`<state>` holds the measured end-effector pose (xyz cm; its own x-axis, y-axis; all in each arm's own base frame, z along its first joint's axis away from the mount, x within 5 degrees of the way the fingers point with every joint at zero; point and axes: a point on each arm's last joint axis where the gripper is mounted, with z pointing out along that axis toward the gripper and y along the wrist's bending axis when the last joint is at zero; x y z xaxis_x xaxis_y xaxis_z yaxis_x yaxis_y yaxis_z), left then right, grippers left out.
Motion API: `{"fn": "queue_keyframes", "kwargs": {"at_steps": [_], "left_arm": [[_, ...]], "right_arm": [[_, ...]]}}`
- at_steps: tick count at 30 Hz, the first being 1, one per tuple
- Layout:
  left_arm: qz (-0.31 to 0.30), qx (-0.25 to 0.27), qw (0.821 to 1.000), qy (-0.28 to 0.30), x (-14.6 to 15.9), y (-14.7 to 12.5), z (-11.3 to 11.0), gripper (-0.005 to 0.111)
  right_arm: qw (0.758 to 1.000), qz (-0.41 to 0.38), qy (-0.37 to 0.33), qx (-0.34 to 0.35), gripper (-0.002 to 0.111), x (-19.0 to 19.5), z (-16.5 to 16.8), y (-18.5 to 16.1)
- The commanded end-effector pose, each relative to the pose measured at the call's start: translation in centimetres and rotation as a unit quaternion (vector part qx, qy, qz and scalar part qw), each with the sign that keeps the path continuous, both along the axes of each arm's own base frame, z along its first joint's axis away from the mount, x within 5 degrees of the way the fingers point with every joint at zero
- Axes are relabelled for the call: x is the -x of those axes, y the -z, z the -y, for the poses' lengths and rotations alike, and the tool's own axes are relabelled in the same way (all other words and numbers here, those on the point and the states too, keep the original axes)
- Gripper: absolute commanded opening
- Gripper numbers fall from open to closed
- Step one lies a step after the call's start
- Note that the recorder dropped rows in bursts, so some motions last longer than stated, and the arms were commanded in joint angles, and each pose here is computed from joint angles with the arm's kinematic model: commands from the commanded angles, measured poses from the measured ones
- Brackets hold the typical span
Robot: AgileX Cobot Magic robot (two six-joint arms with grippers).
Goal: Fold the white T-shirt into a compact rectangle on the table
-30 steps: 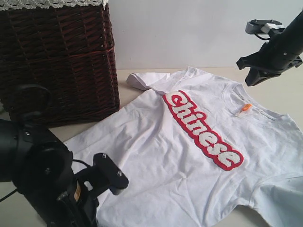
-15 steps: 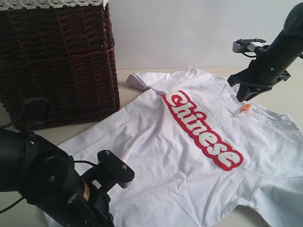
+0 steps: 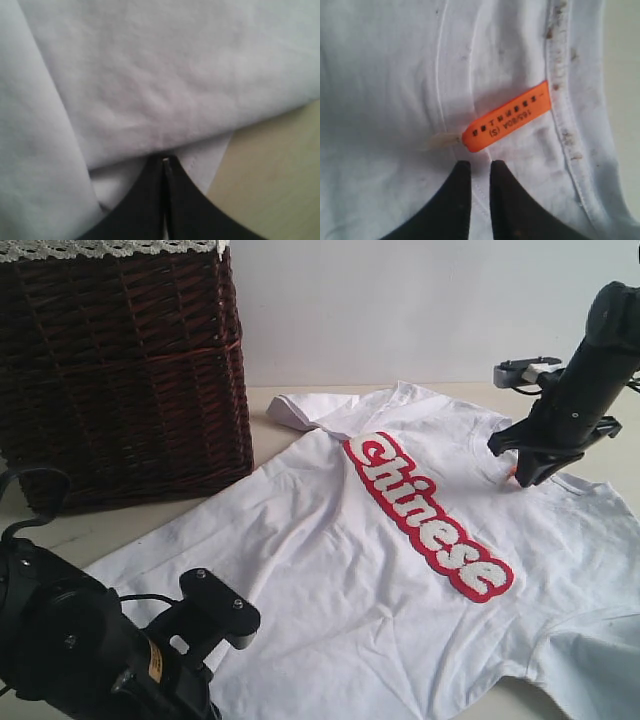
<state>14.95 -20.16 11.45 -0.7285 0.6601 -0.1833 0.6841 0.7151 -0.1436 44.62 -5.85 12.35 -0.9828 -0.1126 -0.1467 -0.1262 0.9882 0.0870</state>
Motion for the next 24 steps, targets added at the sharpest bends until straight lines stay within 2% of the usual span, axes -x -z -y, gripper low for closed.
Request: {"fn": "queue_keyframes", "kwargs": {"at_steps": [1,4,8,14,17,24], "left_arm": [[-0.010,-0.008,1.000,0.000,0.5,0.3,-0.3,0.000],[-0.020,-0.016,1.000,0.002,0.7,0.3,-0.4,0.000],[-0.065,-0.052,0.996,0.024,1.6,0.5,-1.2,0.000],[-0.088,-0.068,0.993,0.045,3.2,0.2,-2.1,0.000],[-0.085,-0.052,0.993,0.055,3.8,-0.7,-2.1,0.000],[-0.065,0.016,0.994,0.090,5.2,-4.6,-2.3,0.000]], "right_arm": [[0.999,-0.035,-0.013,0.014,0.000,0.4,0.1,1.8],[0.998,-0.051,0.000,0.047,0.000,0.5,0.8,2.8],[0.994,-0.044,0.030,0.094,0.000,0.2,1.7,3.6],[0.994,-0.026,0.035,0.099,0.000,-0.1,1.8,3.7],[0.994,-0.023,0.035,0.099,0.000,-0.2,1.8,3.7],[0.994,-0.023,0.037,0.096,0.000,-0.2,1.7,3.7]]}}
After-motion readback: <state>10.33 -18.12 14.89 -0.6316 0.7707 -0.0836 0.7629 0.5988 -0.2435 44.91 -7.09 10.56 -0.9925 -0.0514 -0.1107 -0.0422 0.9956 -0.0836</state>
